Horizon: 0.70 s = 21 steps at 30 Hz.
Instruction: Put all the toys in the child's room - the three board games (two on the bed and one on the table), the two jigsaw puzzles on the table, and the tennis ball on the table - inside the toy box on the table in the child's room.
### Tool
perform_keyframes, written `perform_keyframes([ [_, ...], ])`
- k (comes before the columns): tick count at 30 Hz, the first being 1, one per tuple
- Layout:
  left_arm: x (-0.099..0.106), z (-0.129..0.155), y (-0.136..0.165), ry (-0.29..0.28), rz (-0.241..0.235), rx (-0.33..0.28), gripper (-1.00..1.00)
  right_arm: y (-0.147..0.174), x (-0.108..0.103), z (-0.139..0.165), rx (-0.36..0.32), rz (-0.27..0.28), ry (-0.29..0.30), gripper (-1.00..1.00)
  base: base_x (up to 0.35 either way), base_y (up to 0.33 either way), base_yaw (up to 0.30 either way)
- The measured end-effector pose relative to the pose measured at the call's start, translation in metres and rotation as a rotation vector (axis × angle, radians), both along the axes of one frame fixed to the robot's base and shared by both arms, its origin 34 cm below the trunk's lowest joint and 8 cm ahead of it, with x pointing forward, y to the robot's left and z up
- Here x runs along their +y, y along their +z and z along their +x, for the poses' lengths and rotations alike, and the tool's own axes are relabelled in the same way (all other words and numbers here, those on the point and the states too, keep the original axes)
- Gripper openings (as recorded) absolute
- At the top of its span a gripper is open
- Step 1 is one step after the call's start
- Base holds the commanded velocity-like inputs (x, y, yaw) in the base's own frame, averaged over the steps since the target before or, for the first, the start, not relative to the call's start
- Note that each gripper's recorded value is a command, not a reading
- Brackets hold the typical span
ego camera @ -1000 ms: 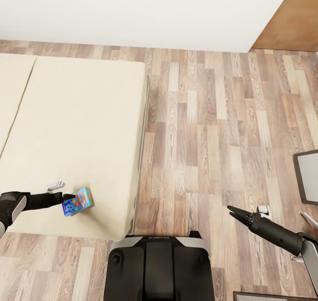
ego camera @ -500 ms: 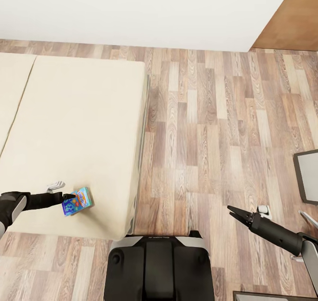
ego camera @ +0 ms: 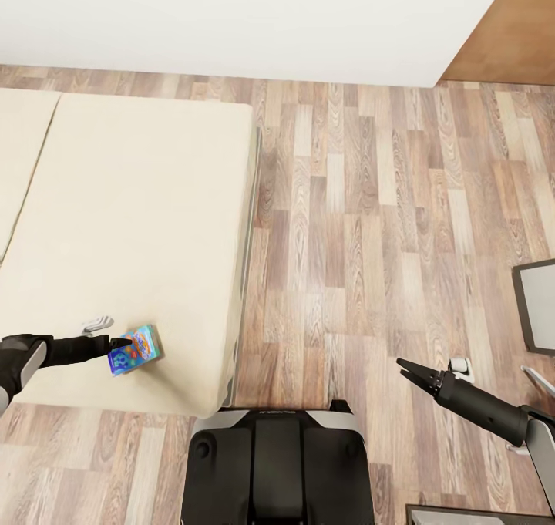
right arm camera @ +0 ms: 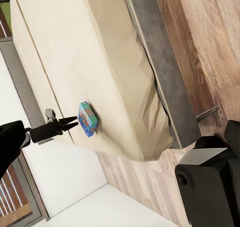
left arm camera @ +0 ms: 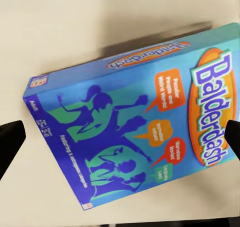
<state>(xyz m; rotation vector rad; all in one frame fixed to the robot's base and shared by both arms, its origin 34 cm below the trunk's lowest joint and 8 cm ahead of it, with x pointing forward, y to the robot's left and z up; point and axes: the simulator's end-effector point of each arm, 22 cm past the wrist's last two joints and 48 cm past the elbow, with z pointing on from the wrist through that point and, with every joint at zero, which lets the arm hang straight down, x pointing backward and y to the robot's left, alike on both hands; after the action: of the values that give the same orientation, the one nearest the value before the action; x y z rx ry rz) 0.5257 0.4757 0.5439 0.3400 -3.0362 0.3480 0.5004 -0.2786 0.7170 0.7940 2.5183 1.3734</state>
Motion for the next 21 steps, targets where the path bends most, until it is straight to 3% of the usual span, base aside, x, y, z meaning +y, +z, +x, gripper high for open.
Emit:
perform_keyframes([
  [10, 0.0007, -0.0013, -0.0009, -0.010, 0.001, 0.001, 1.00, -0.0012, 0.0001, -0.0013, 0.003, 0.000, 0.000, 1.00, 0.000, -0.156, 0.000],
  [21, -0.0002, -0.0013, -0.0007, -0.006, -0.003, 0.002, 1.00, -0.0013, 0.0001, -0.0014, 0.004, 0.000, 0.000, 1.00, 0.000, -0.023, 0.000],
])
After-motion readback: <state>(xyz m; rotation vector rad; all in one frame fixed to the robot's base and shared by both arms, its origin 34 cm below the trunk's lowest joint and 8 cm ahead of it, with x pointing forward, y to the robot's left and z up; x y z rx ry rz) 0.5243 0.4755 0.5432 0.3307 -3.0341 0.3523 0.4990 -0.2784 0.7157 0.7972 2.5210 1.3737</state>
